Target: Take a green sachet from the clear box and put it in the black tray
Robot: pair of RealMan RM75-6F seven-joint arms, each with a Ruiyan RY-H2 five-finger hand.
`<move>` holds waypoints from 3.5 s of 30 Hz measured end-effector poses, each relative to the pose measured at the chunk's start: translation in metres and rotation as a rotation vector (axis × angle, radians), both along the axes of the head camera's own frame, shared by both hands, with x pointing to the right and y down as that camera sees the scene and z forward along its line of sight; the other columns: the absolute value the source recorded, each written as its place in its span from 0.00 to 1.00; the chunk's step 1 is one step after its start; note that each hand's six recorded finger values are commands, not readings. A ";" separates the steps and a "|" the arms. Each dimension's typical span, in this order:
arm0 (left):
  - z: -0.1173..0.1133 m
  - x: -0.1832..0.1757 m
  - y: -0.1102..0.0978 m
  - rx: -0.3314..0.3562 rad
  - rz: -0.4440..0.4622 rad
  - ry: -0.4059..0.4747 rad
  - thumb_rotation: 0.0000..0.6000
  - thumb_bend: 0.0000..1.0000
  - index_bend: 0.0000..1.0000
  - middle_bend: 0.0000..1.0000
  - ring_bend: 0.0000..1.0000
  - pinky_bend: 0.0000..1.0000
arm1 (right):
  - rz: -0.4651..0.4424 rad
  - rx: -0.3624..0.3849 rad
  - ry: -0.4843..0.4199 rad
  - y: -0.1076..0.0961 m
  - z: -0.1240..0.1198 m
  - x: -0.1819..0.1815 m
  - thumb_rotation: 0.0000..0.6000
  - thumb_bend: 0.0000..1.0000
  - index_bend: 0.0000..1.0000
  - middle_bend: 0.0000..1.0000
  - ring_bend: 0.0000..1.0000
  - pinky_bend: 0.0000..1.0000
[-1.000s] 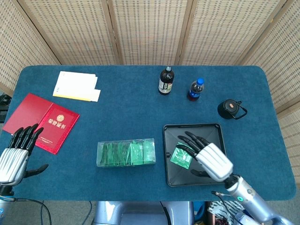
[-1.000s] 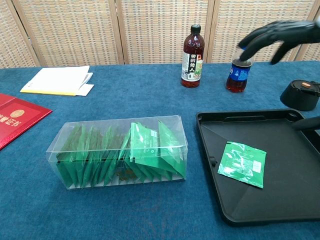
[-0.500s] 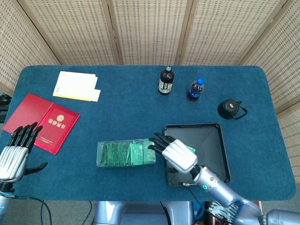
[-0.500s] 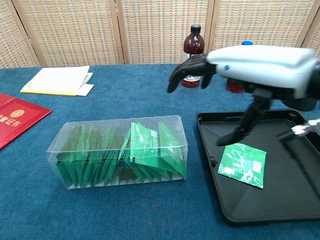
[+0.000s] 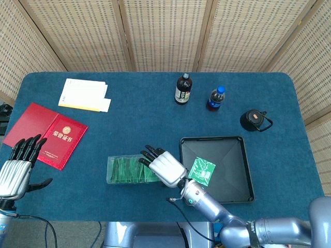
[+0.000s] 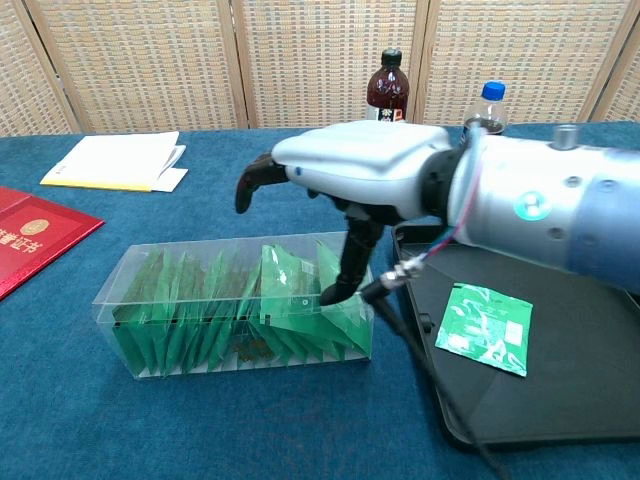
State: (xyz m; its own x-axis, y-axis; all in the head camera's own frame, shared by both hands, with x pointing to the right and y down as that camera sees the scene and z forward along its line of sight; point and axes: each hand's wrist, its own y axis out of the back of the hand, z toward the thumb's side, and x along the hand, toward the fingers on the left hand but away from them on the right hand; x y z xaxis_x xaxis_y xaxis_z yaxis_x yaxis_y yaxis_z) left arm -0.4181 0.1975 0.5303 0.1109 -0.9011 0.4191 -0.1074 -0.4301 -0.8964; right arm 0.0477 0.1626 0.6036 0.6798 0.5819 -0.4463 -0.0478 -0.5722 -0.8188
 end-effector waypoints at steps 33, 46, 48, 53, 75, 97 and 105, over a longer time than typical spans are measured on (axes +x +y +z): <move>-0.005 -0.009 -0.005 0.002 -0.027 0.031 1.00 0.06 0.00 0.00 0.00 0.00 | 0.010 0.005 0.102 0.009 0.017 -0.039 1.00 0.32 0.41 0.07 0.00 0.21; -0.006 -0.011 -0.005 0.001 -0.032 0.037 1.00 0.06 0.00 0.00 0.00 0.00 | 0.026 0.014 0.097 0.006 0.020 -0.044 1.00 0.40 0.41 0.08 0.00 0.21; -0.006 -0.011 -0.005 0.001 -0.032 0.037 1.00 0.06 0.00 0.00 0.00 0.00 | 0.021 0.015 0.097 0.007 0.021 -0.045 1.00 0.41 0.42 0.09 0.00 0.21; -0.006 -0.012 -0.005 0.001 -0.033 0.039 1.00 0.06 0.00 0.00 0.00 0.00 | 0.017 0.034 0.085 0.007 0.019 -0.048 1.00 0.42 0.43 0.11 0.00 0.21; -0.009 -0.015 -0.006 0.007 -0.046 0.052 1.00 0.06 0.00 0.00 0.00 0.00 | 0.047 0.246 0.007 -0.023 0.009 -0.056 1.00 0.50 0.49 0.13 0.00 0.21; -0.009 -0.027 -0.015 -0.013 -0.081 0.094 1.00 0.06 0.00 0.00 0.00 0.00 | 0.087 0.334 0.098 -0.070 0.010 -0.095 1.00 0.51 0.49 0.02 0.00 0.13; -0.007 -0.028 -0.017 -0.026 -0.079 0.106 1.00 0.06 0.00 0.00 0.00 0.00 | 0.114 0.349 0.097 -0.079 0.016 -0.102 1.00 0.52 0.49 0.00 0.00 0.13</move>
